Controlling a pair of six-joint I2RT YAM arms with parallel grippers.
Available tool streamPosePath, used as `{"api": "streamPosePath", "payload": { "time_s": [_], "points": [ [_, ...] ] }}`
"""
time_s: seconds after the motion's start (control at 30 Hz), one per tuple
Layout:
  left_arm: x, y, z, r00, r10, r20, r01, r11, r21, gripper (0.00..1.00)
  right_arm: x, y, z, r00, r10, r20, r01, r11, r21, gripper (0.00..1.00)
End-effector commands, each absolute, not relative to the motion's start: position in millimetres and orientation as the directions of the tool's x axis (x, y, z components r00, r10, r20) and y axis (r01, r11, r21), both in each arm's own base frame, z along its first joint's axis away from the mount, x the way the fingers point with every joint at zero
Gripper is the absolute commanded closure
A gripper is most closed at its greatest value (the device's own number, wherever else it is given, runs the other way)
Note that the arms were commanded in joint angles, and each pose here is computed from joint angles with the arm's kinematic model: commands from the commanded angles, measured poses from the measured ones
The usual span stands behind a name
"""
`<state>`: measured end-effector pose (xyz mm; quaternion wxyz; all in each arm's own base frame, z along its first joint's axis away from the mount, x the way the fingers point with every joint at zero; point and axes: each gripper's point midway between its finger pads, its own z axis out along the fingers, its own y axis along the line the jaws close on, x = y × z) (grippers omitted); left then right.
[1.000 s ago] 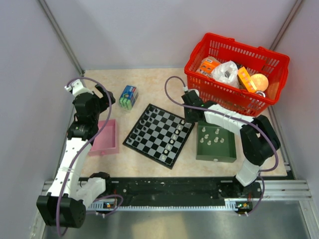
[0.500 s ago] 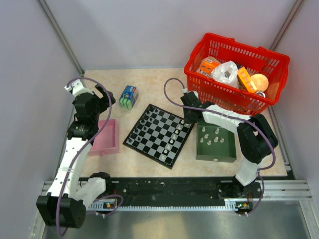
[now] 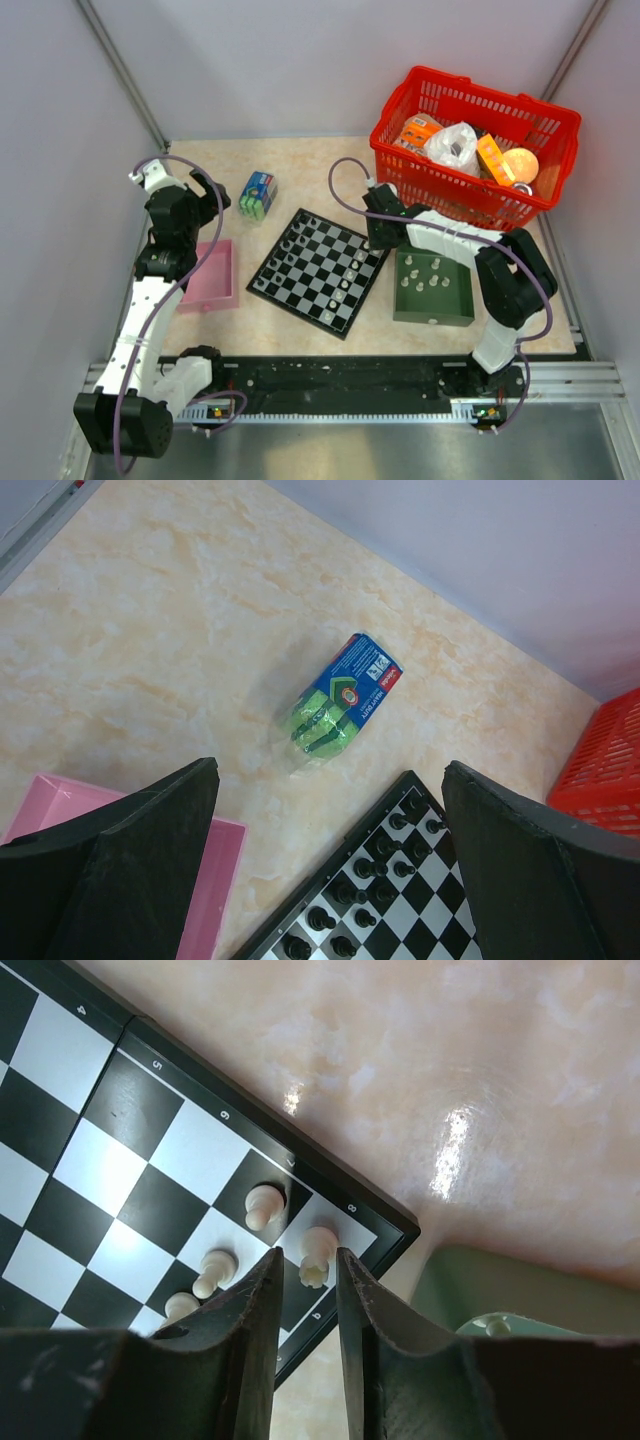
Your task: Set up the chess pieces on the board
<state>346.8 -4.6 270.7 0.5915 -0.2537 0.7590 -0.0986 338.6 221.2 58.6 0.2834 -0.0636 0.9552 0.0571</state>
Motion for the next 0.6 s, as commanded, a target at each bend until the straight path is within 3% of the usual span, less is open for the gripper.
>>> {"api": "streamPosePath", "payload": {
  "time_s": [0.0,0.33,0.57],
  "points": [
    [349,-1,285,-0.122,-0.496,-0.86,-0.255,0.853,-0.456,0.01,346,228,95,-0.781,-0.082,-0.619,-0.181,0.979,0.098,0.71],
    [351,-3,282,-0.134,-0.504,-0.853,-0.252,0.85,-0.462,0.01,326,172,169,-0.64,0.034,-0.768,-0.067,0.993,0.1,0.59],
    [352,-5,280,-0.141,-0.509,-0.849,-0.245,0.849,-0.469,0.01,295,114,133,-0.687,0.18,-0.704,0.078,0.981,0.176,0.59]
  ]
}}
